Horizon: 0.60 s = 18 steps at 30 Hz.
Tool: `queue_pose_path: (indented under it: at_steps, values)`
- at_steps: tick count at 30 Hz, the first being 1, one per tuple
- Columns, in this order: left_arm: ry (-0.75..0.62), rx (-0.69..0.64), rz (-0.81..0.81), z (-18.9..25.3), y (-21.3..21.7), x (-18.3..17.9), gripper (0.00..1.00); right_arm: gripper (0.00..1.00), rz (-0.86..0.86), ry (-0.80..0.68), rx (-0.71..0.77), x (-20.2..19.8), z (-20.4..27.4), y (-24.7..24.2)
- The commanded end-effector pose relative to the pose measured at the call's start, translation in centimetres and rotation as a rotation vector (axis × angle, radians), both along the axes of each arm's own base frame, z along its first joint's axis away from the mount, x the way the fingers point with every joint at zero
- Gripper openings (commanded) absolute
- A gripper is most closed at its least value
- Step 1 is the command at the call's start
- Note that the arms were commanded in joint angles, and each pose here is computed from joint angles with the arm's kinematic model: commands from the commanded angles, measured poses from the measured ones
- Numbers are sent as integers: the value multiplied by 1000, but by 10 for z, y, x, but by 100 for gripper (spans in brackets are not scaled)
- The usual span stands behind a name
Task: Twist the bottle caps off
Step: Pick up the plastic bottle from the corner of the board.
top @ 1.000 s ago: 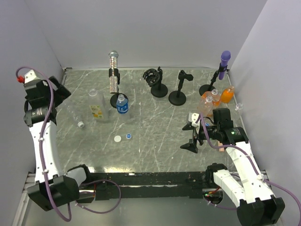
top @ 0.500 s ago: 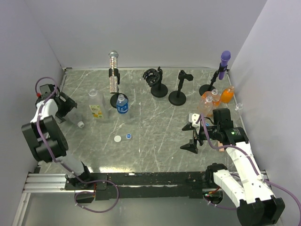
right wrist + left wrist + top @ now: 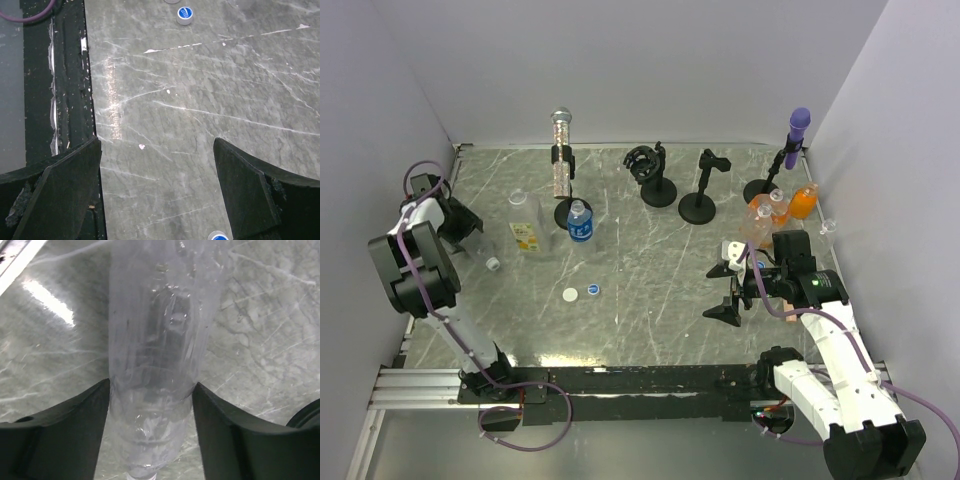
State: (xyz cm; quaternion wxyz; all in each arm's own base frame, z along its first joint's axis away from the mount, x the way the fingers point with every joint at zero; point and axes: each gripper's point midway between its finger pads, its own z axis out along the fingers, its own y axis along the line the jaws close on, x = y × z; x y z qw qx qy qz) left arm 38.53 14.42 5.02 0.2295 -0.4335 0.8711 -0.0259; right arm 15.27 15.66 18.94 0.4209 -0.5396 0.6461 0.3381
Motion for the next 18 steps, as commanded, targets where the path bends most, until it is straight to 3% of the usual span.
queue_pose_path:
  at_steps: [1,3,6,9,13,18]
  values:
    - [19,-1,-49,1,-3,9,63,99,21,-38,22,-1,9,2]
    - [38,3,-54,-3,-3,7,51,99,20,-40,20,0,8,2]
    - [37,36,-46,4,2,3,42,99,14,-43,15,1,8,1]
    - [-23,127,-10,40,14,1,40,99,9,-45,12,2,7,1]
    - [-209,231,36,119,18,-4,37,99,14,-44,15,1,7,1]
    - [-542,283,33,224,-13,-18,35,99,21,-45,21,0,7,2]
